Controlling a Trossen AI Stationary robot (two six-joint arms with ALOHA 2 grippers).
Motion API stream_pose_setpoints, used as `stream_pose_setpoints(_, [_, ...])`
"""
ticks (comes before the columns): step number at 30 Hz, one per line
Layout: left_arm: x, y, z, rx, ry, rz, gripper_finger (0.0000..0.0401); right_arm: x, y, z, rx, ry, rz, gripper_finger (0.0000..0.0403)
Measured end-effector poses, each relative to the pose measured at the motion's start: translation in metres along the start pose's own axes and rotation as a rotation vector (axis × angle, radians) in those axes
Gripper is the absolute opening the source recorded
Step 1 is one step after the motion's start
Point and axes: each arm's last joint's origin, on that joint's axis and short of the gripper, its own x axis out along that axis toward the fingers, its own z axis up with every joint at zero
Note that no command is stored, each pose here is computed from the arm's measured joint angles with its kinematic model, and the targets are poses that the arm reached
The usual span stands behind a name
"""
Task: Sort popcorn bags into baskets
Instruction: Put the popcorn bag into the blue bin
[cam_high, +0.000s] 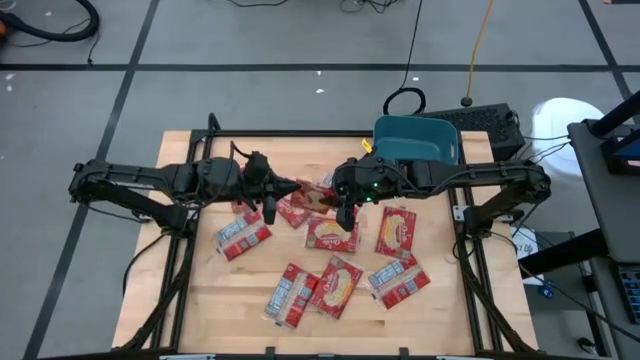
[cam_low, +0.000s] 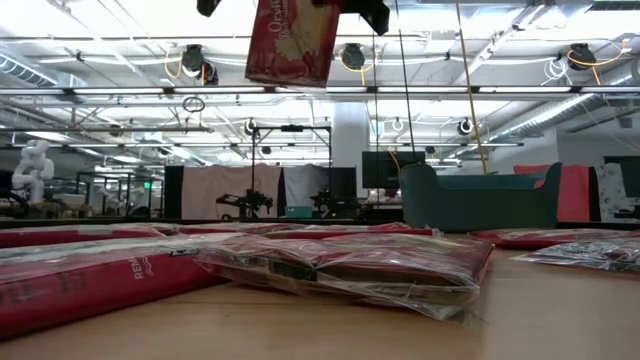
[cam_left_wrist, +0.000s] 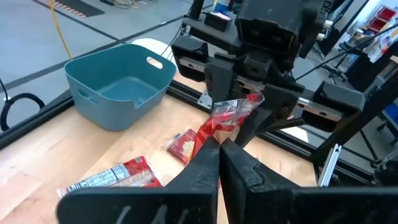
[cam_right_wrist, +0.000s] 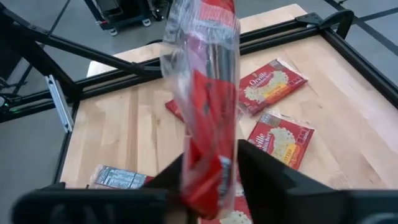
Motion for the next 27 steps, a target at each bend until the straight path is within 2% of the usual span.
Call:
stream_pose_setpoints(6, [0.000,0.000,0.001,-0.032,-0.006,-0.002,0.0024,-0.001,-0.002,0.001,0.004,-0.006,-0.002,0.0011])
stream_pose_setpoints(11, [0.000,0.000,0.001,-0.043,-0.011,-0.002,0.0052,-0.004,-0.002,0.002,0.024,-0.012,-0.002,0.0019])
stream_pose_setpoints(17, [0.000,0.000,0.001,-0.103,-0.024,0.020,0.0130,-0.012,-0.003,0.003,0.062,-0.017,-0.002,0.0019])
stream_pose_setpoints(22, [-0.003,0.000,0.006,-0.130,-0.064,0.016,0.0188,-0.034,-0.003,0.006,0.076,-0.028,-0.005,0.0012])
stream_pose_setpoints(27, [-0.007,0.000,0.011,-0.140,-0.113,0.011,0.0220,-0.059,-0.008,0.005,0.113,-0.009,-0.026,0.0011])
